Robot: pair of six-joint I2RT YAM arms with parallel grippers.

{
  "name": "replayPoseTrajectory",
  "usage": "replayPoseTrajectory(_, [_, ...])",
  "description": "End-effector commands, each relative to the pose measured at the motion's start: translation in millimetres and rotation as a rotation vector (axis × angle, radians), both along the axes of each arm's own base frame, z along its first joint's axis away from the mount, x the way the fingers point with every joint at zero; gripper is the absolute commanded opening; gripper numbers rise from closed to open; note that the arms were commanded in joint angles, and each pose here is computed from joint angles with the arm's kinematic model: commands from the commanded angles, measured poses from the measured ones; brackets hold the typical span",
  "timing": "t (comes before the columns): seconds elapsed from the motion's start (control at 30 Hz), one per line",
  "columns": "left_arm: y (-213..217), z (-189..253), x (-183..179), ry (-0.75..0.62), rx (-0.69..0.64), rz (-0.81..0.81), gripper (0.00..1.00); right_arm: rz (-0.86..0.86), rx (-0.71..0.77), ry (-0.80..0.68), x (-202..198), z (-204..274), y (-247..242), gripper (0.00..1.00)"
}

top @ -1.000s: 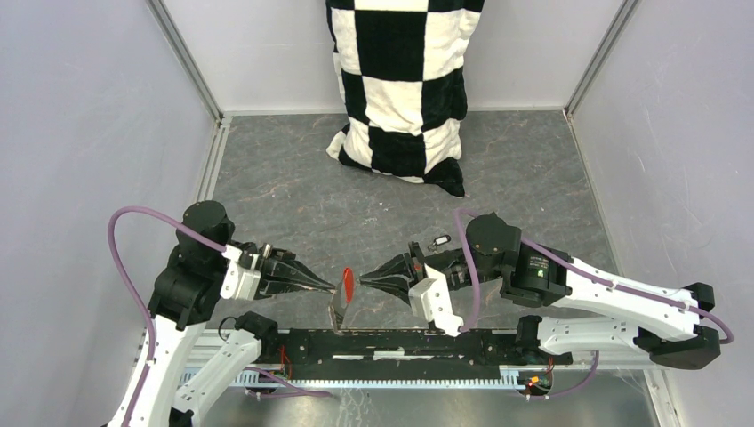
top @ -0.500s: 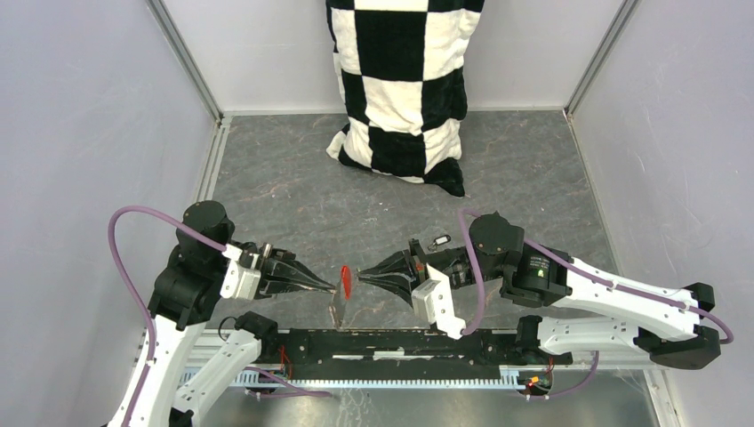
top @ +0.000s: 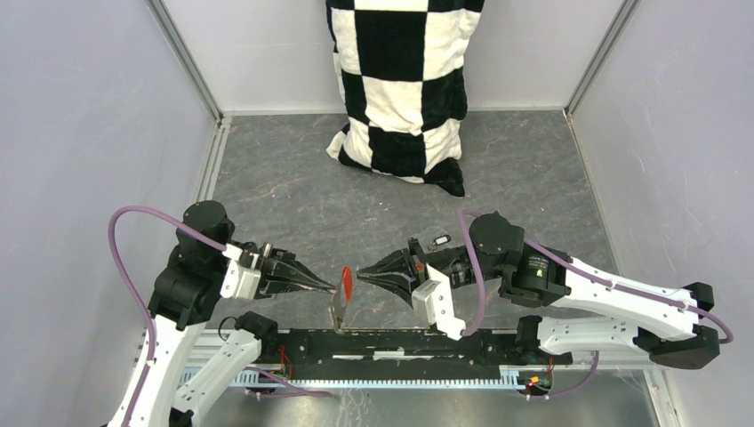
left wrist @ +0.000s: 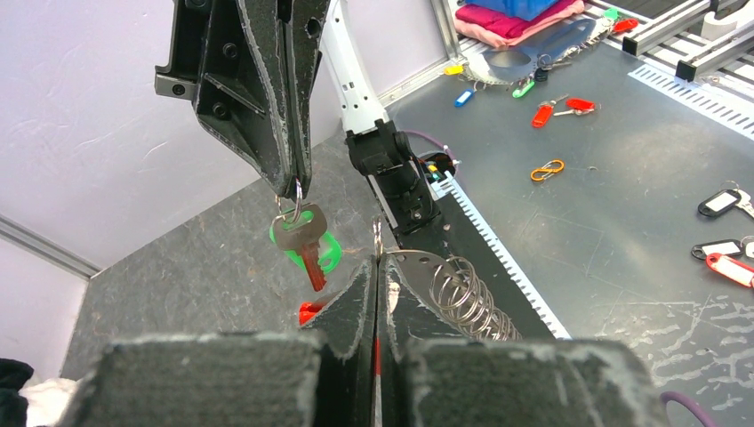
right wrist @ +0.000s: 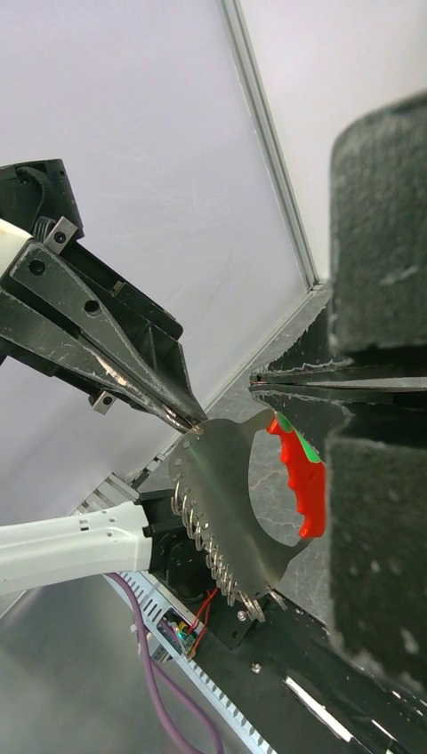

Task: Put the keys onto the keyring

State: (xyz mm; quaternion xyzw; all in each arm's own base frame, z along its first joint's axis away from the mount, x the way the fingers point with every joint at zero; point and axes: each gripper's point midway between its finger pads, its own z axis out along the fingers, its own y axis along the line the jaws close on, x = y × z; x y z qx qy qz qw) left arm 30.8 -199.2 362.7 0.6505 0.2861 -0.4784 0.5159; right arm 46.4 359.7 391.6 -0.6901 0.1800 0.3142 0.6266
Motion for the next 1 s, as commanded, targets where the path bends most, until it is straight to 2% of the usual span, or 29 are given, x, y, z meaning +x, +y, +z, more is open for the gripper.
replayPoseTrajectory(0.0, [4.4,12.3,-17.7,0.021,-0.012,-0.086,0.02,0.016,0.079,-0.028,-4.0,26.1,-1.1,0.00])
replayPoseTrajectory(0.97, [2.1,8.7,-10.5,0.043,0.001,-0.063,0.02,0.133,0.055,0.024,-22.0,28.3,10.6,0.00])
